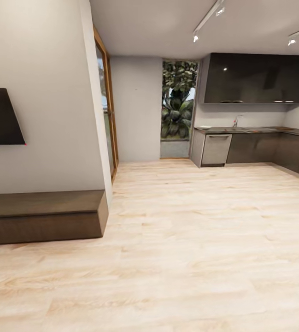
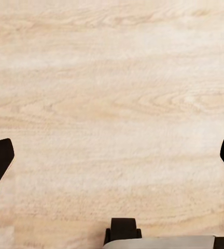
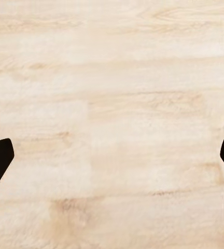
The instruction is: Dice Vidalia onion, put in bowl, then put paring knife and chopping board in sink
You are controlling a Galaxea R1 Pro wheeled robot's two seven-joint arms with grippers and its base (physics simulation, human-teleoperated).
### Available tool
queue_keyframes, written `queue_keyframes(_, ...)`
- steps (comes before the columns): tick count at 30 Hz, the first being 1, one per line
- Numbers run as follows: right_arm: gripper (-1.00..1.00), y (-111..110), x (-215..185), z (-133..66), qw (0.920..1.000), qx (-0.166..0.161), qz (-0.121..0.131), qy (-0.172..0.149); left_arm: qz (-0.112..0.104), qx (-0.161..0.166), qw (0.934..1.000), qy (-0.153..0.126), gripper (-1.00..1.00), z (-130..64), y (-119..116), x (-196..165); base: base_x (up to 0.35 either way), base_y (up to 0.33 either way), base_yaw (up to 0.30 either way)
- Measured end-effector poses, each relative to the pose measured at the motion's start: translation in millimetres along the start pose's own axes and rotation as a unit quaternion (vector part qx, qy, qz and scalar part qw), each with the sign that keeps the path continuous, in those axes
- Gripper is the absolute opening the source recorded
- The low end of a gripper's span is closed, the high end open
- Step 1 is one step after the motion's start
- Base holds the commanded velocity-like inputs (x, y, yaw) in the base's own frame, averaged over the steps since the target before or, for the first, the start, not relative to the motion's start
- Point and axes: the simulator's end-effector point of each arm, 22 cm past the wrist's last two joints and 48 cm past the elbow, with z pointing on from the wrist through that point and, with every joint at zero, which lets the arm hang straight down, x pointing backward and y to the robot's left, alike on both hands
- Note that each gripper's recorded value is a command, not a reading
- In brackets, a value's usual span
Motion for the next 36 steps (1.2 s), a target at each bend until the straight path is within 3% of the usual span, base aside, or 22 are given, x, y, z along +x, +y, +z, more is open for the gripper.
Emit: queue_keyframes(36,1.00,-0.1,0.6,-0.2,1.0000,0.000,0.000,0.000,0.000,0.000,1.0000,0.000,1.00,-0.1,0.2,0.2,0.323,0.002,-0.154)
